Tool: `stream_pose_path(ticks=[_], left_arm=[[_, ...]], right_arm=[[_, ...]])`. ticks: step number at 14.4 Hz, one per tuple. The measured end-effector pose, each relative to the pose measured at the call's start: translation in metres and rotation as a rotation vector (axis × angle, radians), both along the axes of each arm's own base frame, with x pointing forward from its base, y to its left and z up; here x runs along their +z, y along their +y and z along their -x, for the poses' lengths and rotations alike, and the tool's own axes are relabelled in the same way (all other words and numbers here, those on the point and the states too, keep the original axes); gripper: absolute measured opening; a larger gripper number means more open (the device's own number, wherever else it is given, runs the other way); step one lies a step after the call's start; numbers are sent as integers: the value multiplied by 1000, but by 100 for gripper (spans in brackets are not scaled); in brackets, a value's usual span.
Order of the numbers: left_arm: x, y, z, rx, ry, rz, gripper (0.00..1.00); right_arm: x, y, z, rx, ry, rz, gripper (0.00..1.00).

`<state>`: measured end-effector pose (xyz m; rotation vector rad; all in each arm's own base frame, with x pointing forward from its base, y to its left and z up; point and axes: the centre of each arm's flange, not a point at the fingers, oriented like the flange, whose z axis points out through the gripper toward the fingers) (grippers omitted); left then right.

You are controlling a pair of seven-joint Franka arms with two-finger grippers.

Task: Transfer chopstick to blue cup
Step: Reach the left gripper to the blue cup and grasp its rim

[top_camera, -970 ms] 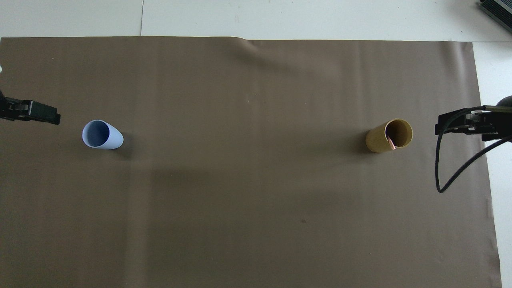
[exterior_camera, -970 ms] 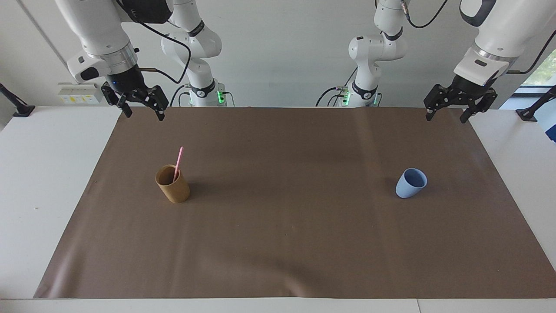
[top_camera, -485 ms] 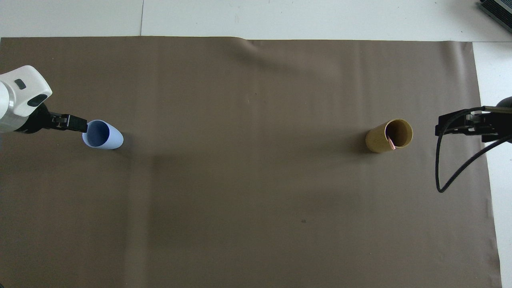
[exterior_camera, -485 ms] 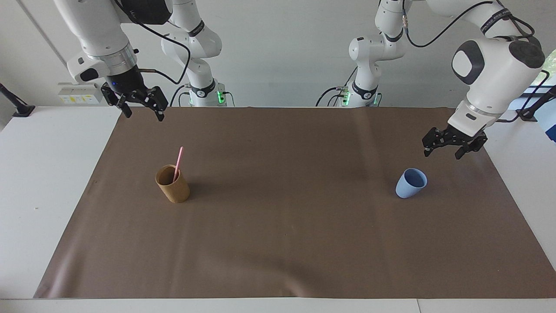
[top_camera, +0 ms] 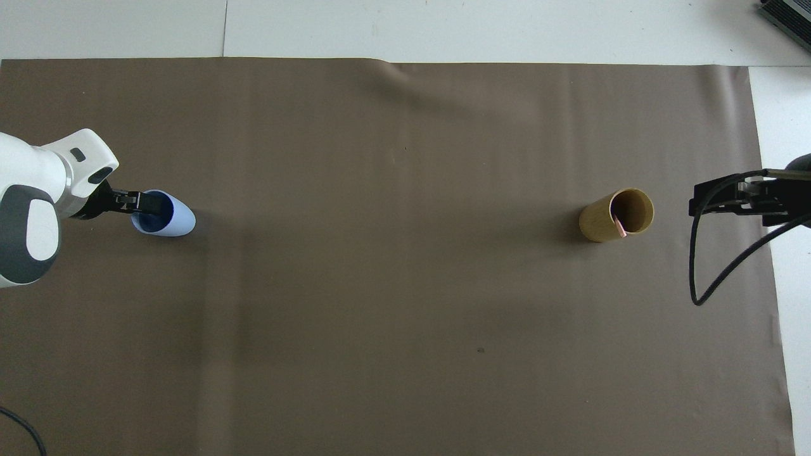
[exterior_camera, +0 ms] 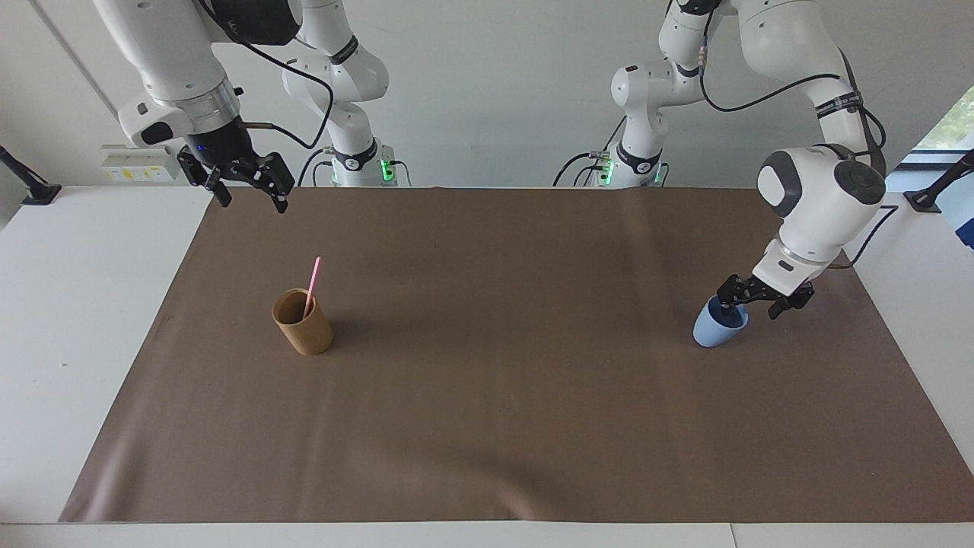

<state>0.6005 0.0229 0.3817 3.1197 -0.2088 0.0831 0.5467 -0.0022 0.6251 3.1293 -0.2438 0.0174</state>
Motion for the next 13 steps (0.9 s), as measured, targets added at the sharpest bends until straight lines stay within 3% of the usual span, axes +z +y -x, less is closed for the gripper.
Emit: stream_pose_path(ticks=[5, 7, 9, 10, 11, 13], left_arm=[[-25, 9, 0, 25, 13, 14, 100], [-31, 7, 3, 35, 22, 31, 95], [-33, 6, 5, 41, 27, 40, 74], [-33, 6, 5, 36, 27, 41, 74], [-33, 6, 5, 23, 26, 41, 67], [-33, 6, 5, 6, 25, 44, 40]], right_arm=[[-3, -1, 1, -4, 7, 0, 100], [-4, -1, 1, -6, 8, 0, 100], [-4, -1, 1, -6, 8, 0, 100], [-4, -1, 2, -6, 8, 0, 100], [-4, -1, 2, -6, 8, 0, 100], [-3, -1, 2, -6, 7, 0, 100]])
